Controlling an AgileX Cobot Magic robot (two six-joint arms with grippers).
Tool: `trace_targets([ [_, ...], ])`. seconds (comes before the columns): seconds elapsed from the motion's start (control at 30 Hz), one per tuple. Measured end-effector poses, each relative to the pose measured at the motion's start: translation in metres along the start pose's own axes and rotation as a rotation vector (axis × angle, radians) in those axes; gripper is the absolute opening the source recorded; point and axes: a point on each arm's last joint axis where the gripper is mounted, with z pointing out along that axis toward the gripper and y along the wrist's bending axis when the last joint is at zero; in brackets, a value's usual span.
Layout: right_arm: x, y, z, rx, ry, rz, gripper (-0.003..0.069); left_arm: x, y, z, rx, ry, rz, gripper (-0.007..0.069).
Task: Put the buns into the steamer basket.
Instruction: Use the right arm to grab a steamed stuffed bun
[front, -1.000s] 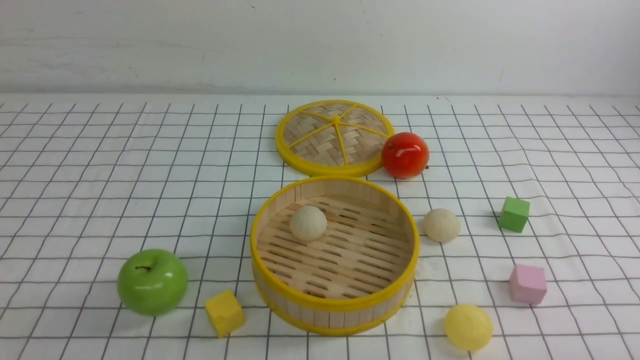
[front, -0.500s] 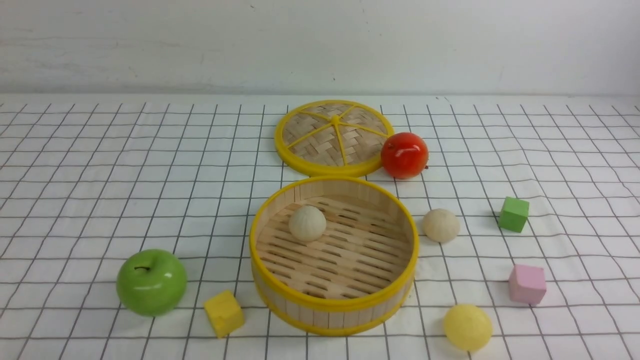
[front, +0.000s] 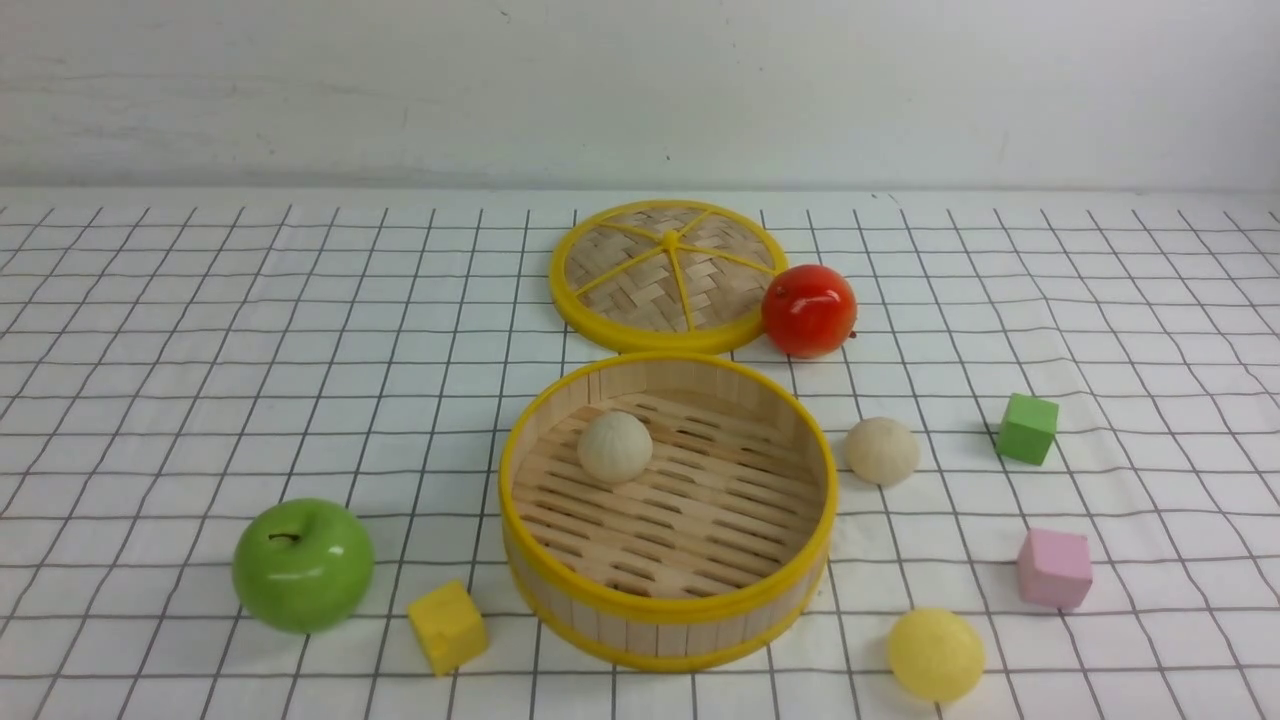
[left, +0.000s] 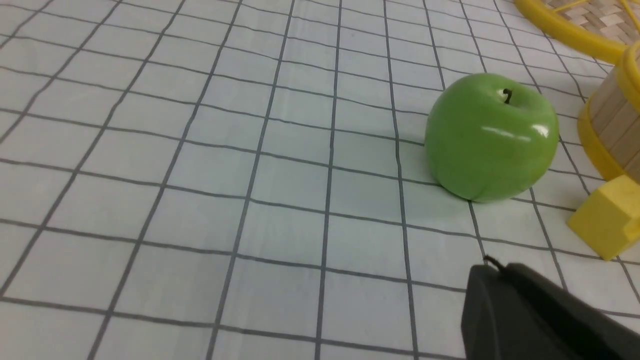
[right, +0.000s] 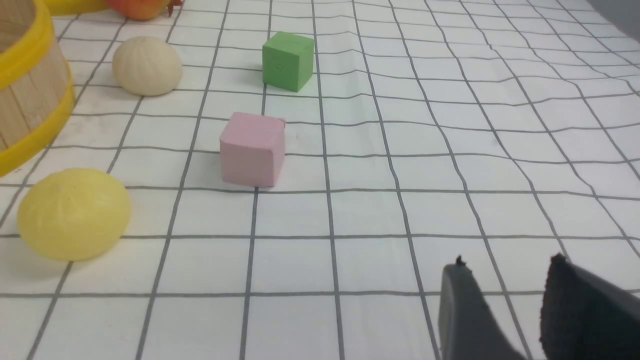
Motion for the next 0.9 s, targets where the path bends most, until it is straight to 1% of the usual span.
trace_targets([
  [0.9, 0.0000, -0.0001, 0.0000, 0.001, 0.000, -0.002, 0.0241, 0.0000, 0.0000, 0.0000, 0.000, 0.000, 0.000, -0.0002],
])
